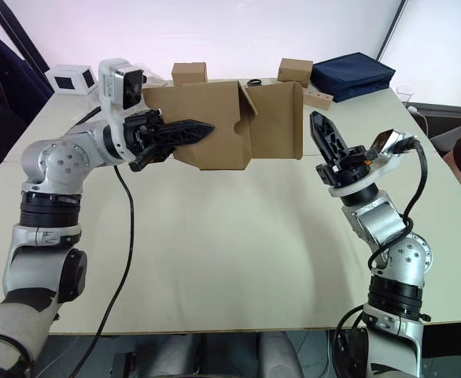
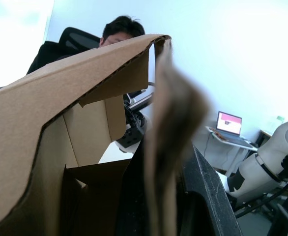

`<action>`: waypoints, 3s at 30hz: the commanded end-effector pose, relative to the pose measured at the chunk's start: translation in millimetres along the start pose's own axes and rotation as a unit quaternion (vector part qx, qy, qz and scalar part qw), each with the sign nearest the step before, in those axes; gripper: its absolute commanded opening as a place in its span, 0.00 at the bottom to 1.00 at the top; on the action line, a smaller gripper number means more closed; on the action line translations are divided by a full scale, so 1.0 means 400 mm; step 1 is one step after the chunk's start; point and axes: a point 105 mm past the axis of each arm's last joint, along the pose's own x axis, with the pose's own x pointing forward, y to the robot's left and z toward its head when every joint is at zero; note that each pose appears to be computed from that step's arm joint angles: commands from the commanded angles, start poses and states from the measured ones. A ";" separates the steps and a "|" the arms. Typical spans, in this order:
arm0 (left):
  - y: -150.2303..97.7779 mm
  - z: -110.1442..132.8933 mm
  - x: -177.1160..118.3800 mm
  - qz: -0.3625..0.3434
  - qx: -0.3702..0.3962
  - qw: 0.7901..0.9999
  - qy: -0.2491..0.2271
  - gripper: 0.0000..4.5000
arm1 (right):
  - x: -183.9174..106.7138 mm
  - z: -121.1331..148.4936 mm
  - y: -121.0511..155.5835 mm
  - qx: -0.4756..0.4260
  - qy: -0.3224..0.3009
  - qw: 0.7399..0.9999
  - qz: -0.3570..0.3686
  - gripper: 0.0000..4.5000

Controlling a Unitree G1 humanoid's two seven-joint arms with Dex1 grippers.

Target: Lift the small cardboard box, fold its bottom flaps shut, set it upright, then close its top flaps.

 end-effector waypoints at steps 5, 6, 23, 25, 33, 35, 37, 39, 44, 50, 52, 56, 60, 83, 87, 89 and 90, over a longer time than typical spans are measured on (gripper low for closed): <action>-0.025 0.042 0.003 -0.016 0.032 0.999 -0.008 0.00 | 0.036 -0.048 0.070 -0.009 0.051 0.997 0.065 0.08; -0.025 0.042 0.003 -0.016 0.032 0.999 -0.007 0.00 | 0.037 -0.052 0.072 -0.009 0.054 0.996 0.067 0.08; -0.018 0.037 0.008 -0.018 0.027 0.999 -0.004 0.00 | 0.064 -0.105 0.097 -0.044 0.100 0.992 0.070 0.08; -0.017 0.040 0.007 -0.017 0.025 1.000 -0.006 0.00 | 0.066 -0.104 0.093 -0.060 0.099 0.991 0.063 0.08; -0.014 0.040 0.007 -0.014 0.020 1.000 -0.009 0.00 | 0.065 -0.112 0.110 -0.079 0.101 0.989 0.076 0.08; -0.013 0.041 0.007 -0.015 0.020 1.000 -0.010 0.00 | 0.064 -0.116 0.112 -0.080 0.101 0.989 0.078 0.13; -0.013 0.042 0.008 -0.015 0.020 1.000 -0.011 0.00 | 0.063 -0.118 0.112 -0.078 0.100 0.989 0.079 0.27; -0.012 0.043 0.009 -0.015 0.020 1.000 -0.012 0.00 | 0.059 -0.113 0.116 -0.070 0.095 0.989 0.083 0.44; -0.009 0.047 0.008 -0.013 0.019 1.000 -0.015 0.00 | 0.048 -0.121 0.117 -0.064 0.103 0.989 0.086 0.51; -0.008 0.049 0.009 -0.012 0.018 1.000 -0.015 0.00 | 0.055 -0.124 0.109 -0.070 0.103 0.989 0.081 0.51; -0.011 0.046 0.011 -0.014 0.017 1.000 -0.013 0.00 | 0.063 -0.123 0.106 -0.072 0.098 0.990 0.078 0.51; -0.014 0.044 0.013 -0.017 0.016 1.000 -0.012 0.00 | 0.077 -0.131 0.102 -0.075 0.096 0.990 0.074 0.51; -0.015 0.044 0.014 -0.018 0.015 1.000 -0.012 0.00 | 0.085 -0.141 0.097 -0.082 0.094 0.990 0.066 0.51; -0.011 0.046 0.013 -0.010 0.014 1.000 -0.022 0.00 | 0.119 -0.126 0.084 -0.098 0.016 0.995 0.024 0.51; -0.003 0.045 0.013 -0.003 0.014 1.000 -0.023 0.00 | 0.113 -0.137 0.129 -0.060 0.029 0.995 0.076 0.51; 0.000 0.046 0.011 -0.001 0.014 1.000 -0.024 0.00 | 0.105 -0.146 0.144 -0.048 0.043 0.994 0.092 0.51; 0.001 0.046 0.010 0.000 0.014 1.000 -0.024 0.00 | 0.101 -0.150 0.148 -0.045 0.049 0.993 0.096 0.51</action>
